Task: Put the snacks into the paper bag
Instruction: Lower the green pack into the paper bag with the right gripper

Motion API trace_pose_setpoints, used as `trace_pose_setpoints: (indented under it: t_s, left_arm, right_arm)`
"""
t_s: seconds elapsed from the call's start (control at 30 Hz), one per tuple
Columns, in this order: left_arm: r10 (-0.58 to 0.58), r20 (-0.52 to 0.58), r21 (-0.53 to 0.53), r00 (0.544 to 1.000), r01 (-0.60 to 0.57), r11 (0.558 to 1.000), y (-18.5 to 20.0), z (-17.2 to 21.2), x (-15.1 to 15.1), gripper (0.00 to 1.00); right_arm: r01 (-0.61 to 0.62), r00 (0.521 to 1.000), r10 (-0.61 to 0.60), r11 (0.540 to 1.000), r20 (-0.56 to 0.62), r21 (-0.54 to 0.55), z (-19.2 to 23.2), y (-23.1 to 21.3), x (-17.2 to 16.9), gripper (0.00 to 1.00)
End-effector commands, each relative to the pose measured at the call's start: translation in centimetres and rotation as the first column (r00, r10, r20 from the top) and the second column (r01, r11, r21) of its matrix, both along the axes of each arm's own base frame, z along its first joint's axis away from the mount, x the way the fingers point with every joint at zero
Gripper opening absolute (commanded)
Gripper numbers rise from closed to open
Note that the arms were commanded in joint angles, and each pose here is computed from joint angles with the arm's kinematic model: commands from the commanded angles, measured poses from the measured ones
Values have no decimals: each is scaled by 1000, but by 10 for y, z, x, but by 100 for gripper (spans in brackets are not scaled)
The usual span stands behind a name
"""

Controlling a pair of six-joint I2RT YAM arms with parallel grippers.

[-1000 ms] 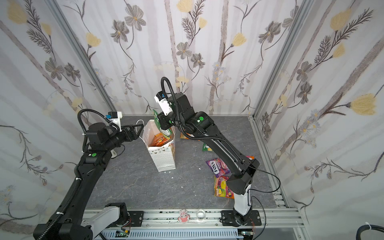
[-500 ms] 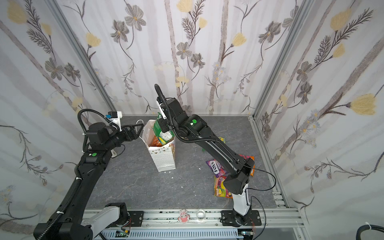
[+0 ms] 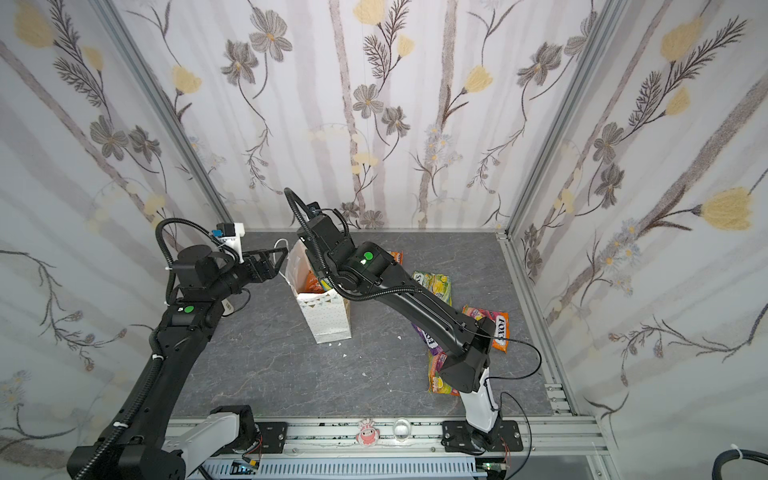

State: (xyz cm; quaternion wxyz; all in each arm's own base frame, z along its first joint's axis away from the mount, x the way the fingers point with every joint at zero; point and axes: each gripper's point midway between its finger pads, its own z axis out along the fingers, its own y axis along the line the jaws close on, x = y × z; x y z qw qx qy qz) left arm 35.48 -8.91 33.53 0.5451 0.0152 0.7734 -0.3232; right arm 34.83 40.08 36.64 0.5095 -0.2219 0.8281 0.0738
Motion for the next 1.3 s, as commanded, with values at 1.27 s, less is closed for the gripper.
trace_pose_setpoints:
  t_s: [1.27]
  left_arm:
    - [-12, 48, -2, 999, 12, 1000, -4, 11, -3, 83]
  right_arm:
    - [-320, 934, 315, 948, -171, -2, -58, 53, 0, 9]
